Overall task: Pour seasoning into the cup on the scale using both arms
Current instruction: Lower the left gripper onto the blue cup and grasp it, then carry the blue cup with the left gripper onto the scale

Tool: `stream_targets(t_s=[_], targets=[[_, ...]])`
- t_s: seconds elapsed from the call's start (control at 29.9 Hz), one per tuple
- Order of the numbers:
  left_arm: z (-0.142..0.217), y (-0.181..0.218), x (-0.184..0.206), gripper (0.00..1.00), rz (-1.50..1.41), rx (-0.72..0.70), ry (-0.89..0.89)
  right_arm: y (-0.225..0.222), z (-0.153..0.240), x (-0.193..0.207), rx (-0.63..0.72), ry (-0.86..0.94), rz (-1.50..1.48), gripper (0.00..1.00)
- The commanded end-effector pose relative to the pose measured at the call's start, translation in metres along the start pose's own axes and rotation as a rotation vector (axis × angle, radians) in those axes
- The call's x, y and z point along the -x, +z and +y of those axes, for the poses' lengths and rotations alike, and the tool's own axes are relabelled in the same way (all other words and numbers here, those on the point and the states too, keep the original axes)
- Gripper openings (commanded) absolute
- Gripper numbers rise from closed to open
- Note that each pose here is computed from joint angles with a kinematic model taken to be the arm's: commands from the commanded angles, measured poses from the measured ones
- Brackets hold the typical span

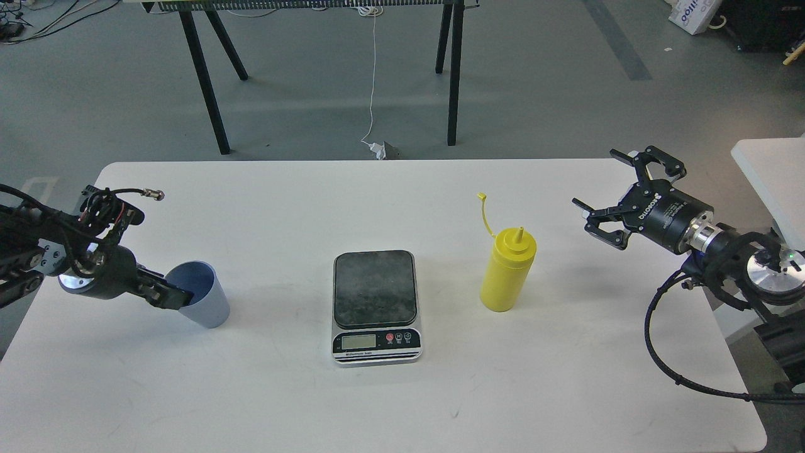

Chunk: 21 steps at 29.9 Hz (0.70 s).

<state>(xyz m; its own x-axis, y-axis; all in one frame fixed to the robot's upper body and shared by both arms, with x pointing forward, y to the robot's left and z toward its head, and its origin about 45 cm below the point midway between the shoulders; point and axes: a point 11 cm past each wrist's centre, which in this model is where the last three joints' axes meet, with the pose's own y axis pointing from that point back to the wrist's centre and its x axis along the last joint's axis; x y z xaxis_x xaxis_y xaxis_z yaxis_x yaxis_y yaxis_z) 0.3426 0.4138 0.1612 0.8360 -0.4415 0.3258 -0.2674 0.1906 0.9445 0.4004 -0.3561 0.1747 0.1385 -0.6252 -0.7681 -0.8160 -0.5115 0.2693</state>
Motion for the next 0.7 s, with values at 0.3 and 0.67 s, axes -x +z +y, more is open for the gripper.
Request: stream_targets(t_s=[0.3,0.67], targets=[[0.003,-0.002,-0.003,0.00,-0.005,-0.008,0.005,0.000,0.001,-0.001,-0.003,0.002,-0.003,0.97],[0.052,-0.006,-0.084,0.00,-0.073,-0.060,0.180,0.004,0.003,-0.004,0.000,0.008,-0.009,0.97]])
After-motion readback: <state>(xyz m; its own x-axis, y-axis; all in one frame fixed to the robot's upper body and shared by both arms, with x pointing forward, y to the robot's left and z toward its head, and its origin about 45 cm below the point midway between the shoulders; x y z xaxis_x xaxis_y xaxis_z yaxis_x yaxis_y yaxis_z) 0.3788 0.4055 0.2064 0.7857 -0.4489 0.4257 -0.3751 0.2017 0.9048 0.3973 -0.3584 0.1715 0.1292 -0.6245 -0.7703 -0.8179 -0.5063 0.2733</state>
